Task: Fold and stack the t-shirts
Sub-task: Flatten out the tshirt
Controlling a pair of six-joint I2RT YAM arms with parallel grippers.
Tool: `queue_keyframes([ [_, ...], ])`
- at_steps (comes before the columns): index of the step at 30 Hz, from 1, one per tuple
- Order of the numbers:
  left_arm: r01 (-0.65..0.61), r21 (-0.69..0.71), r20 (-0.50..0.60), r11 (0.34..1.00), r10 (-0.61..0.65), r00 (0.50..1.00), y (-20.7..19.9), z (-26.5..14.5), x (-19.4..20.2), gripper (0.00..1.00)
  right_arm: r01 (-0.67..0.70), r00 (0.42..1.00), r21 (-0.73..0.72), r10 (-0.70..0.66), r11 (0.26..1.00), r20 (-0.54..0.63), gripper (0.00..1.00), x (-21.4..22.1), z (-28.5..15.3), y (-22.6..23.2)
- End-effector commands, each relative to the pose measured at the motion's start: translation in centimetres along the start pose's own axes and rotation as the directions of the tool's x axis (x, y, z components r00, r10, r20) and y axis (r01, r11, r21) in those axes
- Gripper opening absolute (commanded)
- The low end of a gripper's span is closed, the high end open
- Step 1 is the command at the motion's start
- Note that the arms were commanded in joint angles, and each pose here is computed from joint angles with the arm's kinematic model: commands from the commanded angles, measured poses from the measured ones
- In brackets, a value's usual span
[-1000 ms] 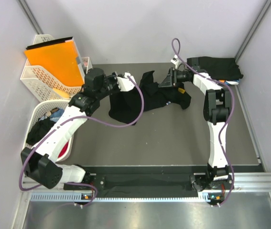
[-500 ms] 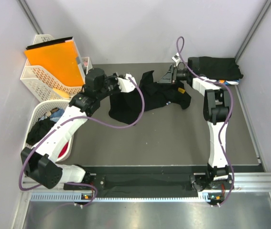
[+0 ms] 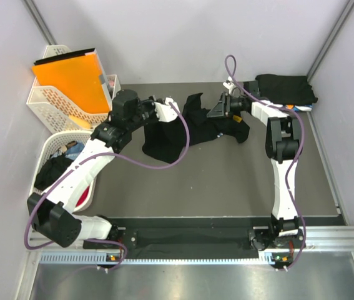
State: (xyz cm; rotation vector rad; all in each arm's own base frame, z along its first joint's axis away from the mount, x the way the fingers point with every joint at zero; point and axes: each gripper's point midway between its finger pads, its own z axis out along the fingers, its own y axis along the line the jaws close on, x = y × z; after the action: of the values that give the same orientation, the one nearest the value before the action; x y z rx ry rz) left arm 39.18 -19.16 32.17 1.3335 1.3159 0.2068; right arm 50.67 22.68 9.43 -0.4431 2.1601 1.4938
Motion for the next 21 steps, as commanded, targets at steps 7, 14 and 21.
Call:
queue_keyframes([
  [7, -0.015, -0.036, 0.052, 0.999, 0.017, 0.998, 1.1, 0.2, -1.5, 0.0, 0.097, 0.995, 0.014, -0.097, 0.995, 0.038, 0.47, -2.8, 0.3, 0.9],
  [14, -0.015, -0.039, 0.051, 0.999, 0.017, 0.999, 1.1, 0.3, -1.3, 0.0, 0.093, 0.994, 0.031, -0.094, 0.995, 0.05, 0.37, -3.3, 0.6, 0.3],
  [21, -0.006, -0.036, 0.053, 0.999, 0.008, 0.999, 0.9, 0.6, -1.2, 0.0, 0.123, 0.991, 0.136, -0.13, 0.983, 0.043, 0.0, -3.4, 0.4, -1.5],
])
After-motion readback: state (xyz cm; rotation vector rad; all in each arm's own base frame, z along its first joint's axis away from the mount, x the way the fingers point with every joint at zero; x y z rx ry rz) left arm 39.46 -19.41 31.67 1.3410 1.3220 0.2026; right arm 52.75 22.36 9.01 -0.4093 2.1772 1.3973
